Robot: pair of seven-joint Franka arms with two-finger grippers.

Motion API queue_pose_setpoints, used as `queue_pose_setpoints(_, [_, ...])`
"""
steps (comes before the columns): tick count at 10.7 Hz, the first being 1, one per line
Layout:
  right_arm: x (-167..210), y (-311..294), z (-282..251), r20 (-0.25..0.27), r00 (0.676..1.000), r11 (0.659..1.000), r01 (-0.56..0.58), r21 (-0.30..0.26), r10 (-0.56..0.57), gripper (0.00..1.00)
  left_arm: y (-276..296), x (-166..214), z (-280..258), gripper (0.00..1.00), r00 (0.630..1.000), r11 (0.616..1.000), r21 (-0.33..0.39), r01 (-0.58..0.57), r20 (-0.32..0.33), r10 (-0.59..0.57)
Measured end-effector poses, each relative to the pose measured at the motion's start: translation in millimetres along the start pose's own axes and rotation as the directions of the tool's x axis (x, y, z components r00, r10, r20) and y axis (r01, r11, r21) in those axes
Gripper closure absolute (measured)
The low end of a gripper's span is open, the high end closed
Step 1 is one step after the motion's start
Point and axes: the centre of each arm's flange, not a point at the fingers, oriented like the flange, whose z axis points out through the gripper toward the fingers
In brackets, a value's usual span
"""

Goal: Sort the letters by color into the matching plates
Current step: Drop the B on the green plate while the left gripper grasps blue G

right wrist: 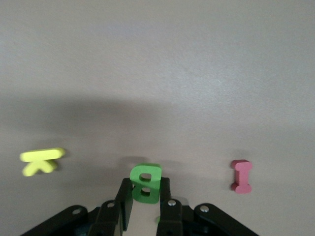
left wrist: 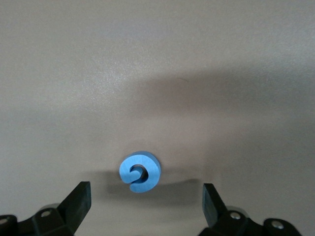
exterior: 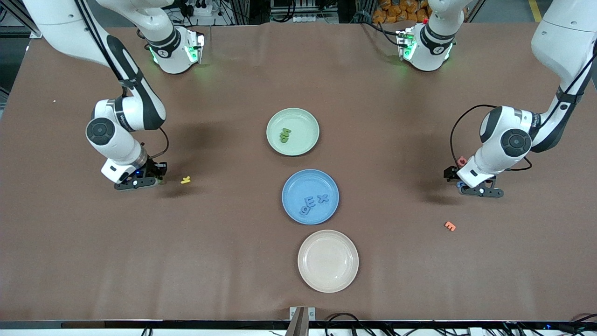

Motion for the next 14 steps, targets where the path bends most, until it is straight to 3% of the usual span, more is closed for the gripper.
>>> queue_pose_setpoints(4, [16.6,-73.6,-53.8,0.064,0.993,0.979,-0.113,0.168,0.103,0.74,0.0,2.2,7.8,0.00,1.000,1.000,-0.012,-0.012,0.006,0.012])
queue_pose_setpoints(5, [17.6,-86.7,-60.5,0.070,0.990,0.973,-0.136,0.187,0.125,0.74,-0.4,3.7,9.0,0.00,1.000,1.000,-0.015,-0.018,0.005,0.018])
queue_pose_setpoints(9, [20.5,-138.6,-74.1,0.089,0.969,0.948,-0.242,0.205,0.228,0.74,-11.5,9.7,11.3,0.00,0.998,0.998,-0.041,-0.054,0.016,0.054])
queue_pose_setpoints(14, [-3.7,-257.9,-89.7,0.137,0.928,0.904,-0.370,0.216,0.347,0.74,-18.4,12.3,9.8,0.00,0.997,0.996,-0.065,-0.066,0.021,0.068])
